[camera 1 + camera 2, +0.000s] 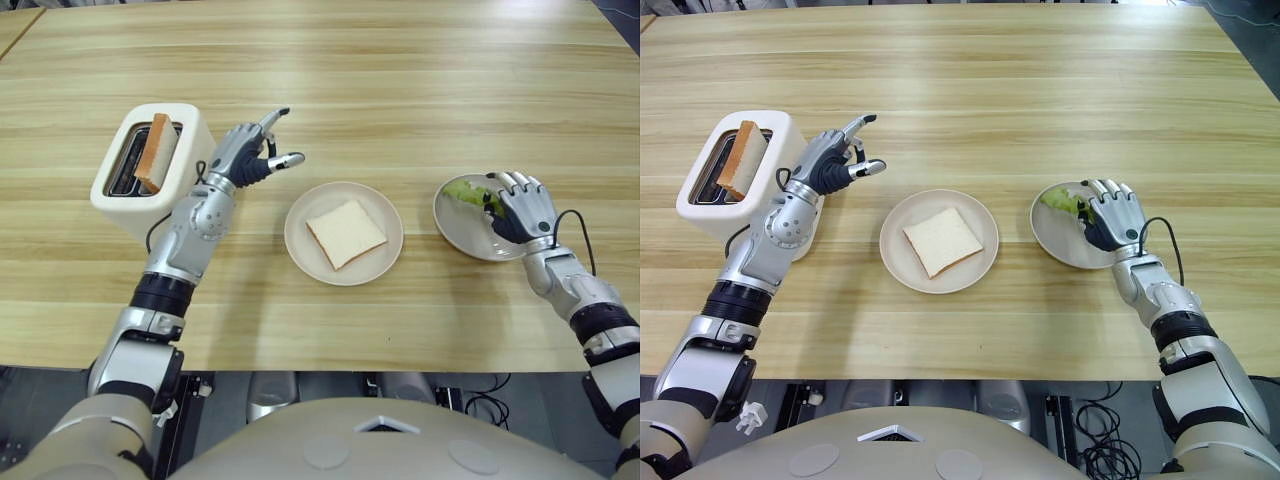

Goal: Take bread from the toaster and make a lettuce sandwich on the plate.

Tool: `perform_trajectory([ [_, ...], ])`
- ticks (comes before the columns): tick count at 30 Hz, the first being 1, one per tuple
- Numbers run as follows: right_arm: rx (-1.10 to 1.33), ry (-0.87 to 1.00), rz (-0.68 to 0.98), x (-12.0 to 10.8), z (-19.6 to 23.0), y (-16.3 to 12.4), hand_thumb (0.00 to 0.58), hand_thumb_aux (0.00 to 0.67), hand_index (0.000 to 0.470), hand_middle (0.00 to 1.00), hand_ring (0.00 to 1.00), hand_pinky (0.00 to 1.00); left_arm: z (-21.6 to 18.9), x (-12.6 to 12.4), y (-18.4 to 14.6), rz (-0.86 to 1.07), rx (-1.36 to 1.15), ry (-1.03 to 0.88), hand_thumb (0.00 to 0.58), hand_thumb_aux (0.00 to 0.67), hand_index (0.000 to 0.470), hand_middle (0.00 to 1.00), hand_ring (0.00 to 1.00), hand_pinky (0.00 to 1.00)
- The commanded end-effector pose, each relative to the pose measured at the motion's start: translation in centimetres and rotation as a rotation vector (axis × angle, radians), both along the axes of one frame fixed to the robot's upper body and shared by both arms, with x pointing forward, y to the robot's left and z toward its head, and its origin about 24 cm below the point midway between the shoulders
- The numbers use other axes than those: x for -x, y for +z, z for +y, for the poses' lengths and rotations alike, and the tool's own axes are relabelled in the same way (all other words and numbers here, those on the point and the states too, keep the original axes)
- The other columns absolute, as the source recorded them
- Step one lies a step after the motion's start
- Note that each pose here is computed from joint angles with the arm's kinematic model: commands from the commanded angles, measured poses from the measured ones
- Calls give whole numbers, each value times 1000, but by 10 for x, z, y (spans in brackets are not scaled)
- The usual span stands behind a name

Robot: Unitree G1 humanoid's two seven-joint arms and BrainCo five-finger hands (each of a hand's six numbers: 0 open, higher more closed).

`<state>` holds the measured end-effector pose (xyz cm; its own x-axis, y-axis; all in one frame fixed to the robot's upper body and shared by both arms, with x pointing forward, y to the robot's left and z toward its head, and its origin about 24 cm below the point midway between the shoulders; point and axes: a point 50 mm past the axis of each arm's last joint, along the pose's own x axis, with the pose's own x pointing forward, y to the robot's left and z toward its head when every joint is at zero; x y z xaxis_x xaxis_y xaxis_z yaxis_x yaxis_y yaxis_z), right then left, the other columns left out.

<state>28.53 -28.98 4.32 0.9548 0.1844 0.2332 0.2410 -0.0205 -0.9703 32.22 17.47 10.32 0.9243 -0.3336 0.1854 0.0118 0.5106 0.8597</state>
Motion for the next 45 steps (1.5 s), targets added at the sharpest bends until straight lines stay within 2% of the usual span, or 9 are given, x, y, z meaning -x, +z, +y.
perform_trajectory([
  [1,-27,45,-63,-2,7,11,580,670,460,1000,1000,1000,9,4,-8,25,32,34,0,0,0,1000,1000,1000],
  [8,-115,231,-225,-15,45,45,580,670,460,1000,1000,1000,19,15,-12,12,83,70,0,0,0,1000,1000,1000],
  [14,-154,403,-255,-23,90,60,580,670,460,1000,1000,1000,20,25,-3,-38,117,75,0,0,0,1000,1000,1000],
  [18,-156,501,-210,-30,119,56,580,670,460,1000,1000,1000,19,33,16,-101,140,67,0,0,0,1000,1000,1000],
  [24,-100,637,-59,-33,161,28,580,670,460,1000,1000,1000,15,54,62,-266,129,28,0,0,0,1000,1000,1000],
  [25,-89,654,-43,-33,167,24,580,670,460,1000,1000,1000,17,57,70,-289,130,29,0,0,0,0,0,0],
  [32,-50,723,60,-32,190,3,580,670,460,1000,1000,1000,46,76,101,-403,109,139,0,0,0,0,0,0],
  [44,-36,744,213,-10,177,-24,580,670,460,1000,1000,1000,105,84,89,-332,79,390,0,0,0,0,0,0],
  [45,-36,743,215,-9,177,-24,549,515,354,1000,1000,1000,108,83,87,-323,85,396,0,0,0,0,0,0],
])
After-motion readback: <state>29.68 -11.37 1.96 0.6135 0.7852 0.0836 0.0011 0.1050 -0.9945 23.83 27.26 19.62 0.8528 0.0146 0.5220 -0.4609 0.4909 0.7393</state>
